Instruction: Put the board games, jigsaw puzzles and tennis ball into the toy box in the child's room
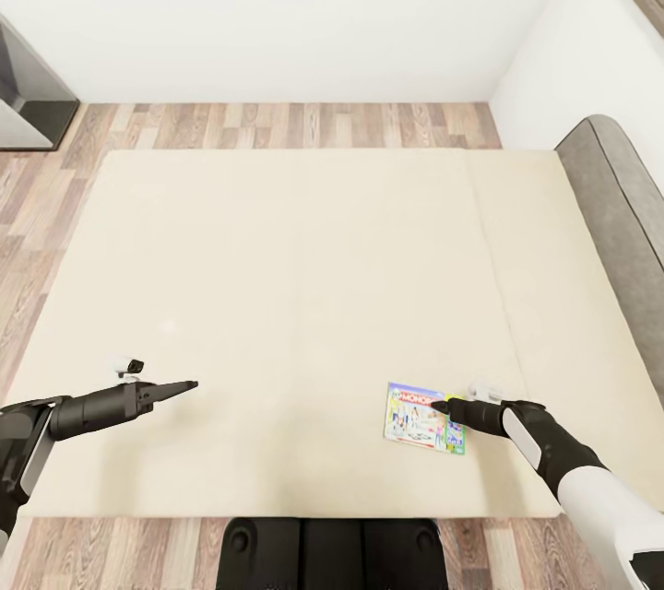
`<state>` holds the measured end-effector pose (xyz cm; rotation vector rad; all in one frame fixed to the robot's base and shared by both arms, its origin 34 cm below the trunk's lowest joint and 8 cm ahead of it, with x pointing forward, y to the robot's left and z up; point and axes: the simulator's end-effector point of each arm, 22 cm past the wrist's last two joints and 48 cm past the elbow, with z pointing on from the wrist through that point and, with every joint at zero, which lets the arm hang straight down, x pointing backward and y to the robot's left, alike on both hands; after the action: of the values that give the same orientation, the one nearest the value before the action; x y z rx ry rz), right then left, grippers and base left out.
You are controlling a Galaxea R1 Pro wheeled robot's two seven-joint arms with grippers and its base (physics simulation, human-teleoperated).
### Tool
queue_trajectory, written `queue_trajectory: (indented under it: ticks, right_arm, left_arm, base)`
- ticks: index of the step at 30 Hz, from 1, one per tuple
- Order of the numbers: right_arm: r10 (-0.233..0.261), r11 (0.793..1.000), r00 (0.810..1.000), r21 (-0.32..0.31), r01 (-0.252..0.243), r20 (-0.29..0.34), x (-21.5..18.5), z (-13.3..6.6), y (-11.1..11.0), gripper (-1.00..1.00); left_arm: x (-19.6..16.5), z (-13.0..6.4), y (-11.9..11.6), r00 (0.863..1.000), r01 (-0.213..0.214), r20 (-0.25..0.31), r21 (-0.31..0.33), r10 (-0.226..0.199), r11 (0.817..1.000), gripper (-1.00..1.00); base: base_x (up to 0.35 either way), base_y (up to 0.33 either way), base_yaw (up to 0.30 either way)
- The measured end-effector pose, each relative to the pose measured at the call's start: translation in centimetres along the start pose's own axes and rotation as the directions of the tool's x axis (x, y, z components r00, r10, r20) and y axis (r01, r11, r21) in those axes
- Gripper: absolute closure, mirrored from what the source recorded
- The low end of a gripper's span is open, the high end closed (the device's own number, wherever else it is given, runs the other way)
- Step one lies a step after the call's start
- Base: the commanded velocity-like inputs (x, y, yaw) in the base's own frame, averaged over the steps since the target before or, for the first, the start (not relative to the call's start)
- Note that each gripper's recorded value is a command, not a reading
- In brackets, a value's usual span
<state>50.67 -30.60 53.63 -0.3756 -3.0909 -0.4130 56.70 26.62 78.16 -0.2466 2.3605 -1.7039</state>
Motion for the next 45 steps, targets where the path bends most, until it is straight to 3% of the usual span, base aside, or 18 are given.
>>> queue_trajectory:
  ticks: [45]
  right_arm:
    - [0.003,1.000,1.000,-0.018,-0.003,-0.008,0.45,0.54,0.77,-1.00]
  left_arm:
    - [0.25,0.14,0.35,1.000,0.008,-0.003,-0.001,-0.008,1.000,-1.00]
  base:
    - [0.000,0.000,0.000]
